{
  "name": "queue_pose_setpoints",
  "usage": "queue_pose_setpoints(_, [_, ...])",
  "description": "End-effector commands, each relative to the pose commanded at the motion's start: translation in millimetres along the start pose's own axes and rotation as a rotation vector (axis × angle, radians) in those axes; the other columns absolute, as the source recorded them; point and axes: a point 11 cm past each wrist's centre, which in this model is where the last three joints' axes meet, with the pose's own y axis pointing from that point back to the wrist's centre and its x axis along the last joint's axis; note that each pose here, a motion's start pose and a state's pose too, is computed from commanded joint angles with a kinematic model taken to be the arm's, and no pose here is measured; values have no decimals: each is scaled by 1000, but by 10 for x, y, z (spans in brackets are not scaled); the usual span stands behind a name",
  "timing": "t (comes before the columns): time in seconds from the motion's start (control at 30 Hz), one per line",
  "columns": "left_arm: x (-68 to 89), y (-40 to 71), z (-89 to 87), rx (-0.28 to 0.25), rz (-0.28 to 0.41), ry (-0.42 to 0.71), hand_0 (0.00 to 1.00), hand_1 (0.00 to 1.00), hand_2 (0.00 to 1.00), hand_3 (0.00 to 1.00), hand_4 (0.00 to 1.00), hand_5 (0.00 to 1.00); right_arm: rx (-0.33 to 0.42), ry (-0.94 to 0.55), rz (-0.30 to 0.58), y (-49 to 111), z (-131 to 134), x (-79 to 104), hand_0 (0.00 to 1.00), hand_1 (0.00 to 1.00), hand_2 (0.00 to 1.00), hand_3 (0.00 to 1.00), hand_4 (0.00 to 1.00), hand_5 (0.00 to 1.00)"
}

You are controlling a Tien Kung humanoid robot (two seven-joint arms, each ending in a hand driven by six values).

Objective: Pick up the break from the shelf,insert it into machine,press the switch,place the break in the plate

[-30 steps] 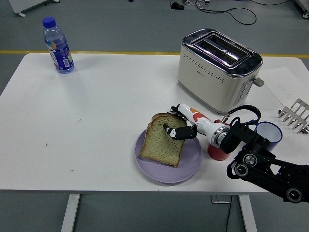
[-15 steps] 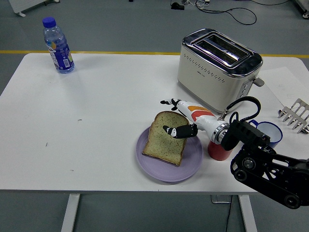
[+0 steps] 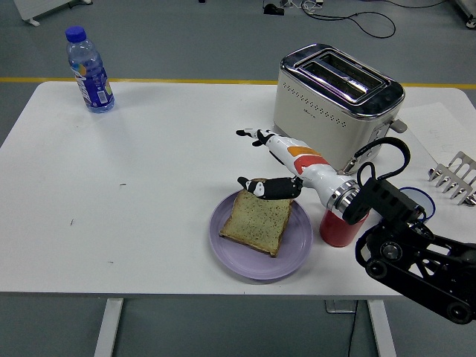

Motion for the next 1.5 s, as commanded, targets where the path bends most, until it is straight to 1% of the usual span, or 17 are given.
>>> queue_pose_setpoints(0.03, [0,0,0,0,0,0,604,464,445,545,286,929,14,-9,3,5,-23,10,864,827,916,905,732,288])
queue_pose_setpoints(0.07, [0,0,0,0,0,0,603,465,446,545,286,929,25,-19,7,13,-44,27,846,826,885,856,702,269])
queue_pose_setpoints(0.17, [0,0,1,0,-1,0,603,465,446,545,286,929,131,-136,28,76,-231,164,846,826,885,856,702,269])
queue_pose_setpoints(0.23, [0,0,2,0,-1,0,603,465,446,545,286,929,168,-201,31,111,-285,214,846,826,885,856,702,269])
queue_pose_setpoints(0.27, [0,0,3,-1,-2,-1,603,464,446,546,287,928,220,-253,51,172,-367,326,750,725,754,725,637,220])
queue_pose_setpoints(0.37, [-2,0,3,-1,-3,0,603,464,446,546,287,928,331,-384,101,300,-509,590,750,725,754,725,637,220])
queue_pose_setpoints(0.43, [-3,0,1,-1,-3,1,603,464,446,546,287,928,349,-465,142,339,-471,767,750,725,754,725,637,220])
queue_pose_setpoints(0.47, [-3,0,1,-1,-3,1,603,465,445,545,287,928,352,-511,159,366,-433,837,728,703,731,689,635,230])
queue_pose_setpoints(0.5, [-3,0,1,-1,-3,1,603,465,445,545,287,928,353,-546,174,382,-408,891,728,703,731,689,635,230])
queue_pose_setpoints(0.67, [-5,-1,-7,2,-4,0,603,464,442,545,288,930,352,-810,348,559,-138,1214,723,701,727,670,636,229])
queue_pose_setpoints(0.9, [-5,-1,-8,1,-4,-3,602,464,442,545,288,932,281,-1166,650,933,578,1488,722,699,722,659,623,215])
queue_pose_setpoints(1.0, [-4,-1,-8,1,-3,-4,602,464,442,545,288,932,257,-1277,741,1098,829,1564,722,699,722,659,623,215])
queue_pose_setpoints(1.1, [-4,-2,-13,1,-2,-6,602,465,442,546,289,934,201,-1323,832,1316,1112,1611,719,694,720,647,607,209])
queue_pose_setpoints(1.23, [-12,-5,-30,4,-3,-9,602,465,442,546,289,934,107,-1335,915,1549,1386,1601,719,694,720,647,607,209])
queue_pose_setpoints(1.27, [-14,-5,-35,5,-3,-9,602,465,446,546,290,935,61,-1339,937,1611,1471,1582,714,681,715,627,572,199])
queue_pose_setpoints(1.43, [-32,-11,-74,12,-3,-17,602,465,446,546,290,935,-123,-1385,1040,1938,1889,1404,714,681,715,627,572,199])
queue_pose_setpoints(1.5, [-38,-13,-88,14,-4,-20,603,465,449,545,287,933,-164,-1401,1067,2032,1993,1330,706,668,707,616,560,223])
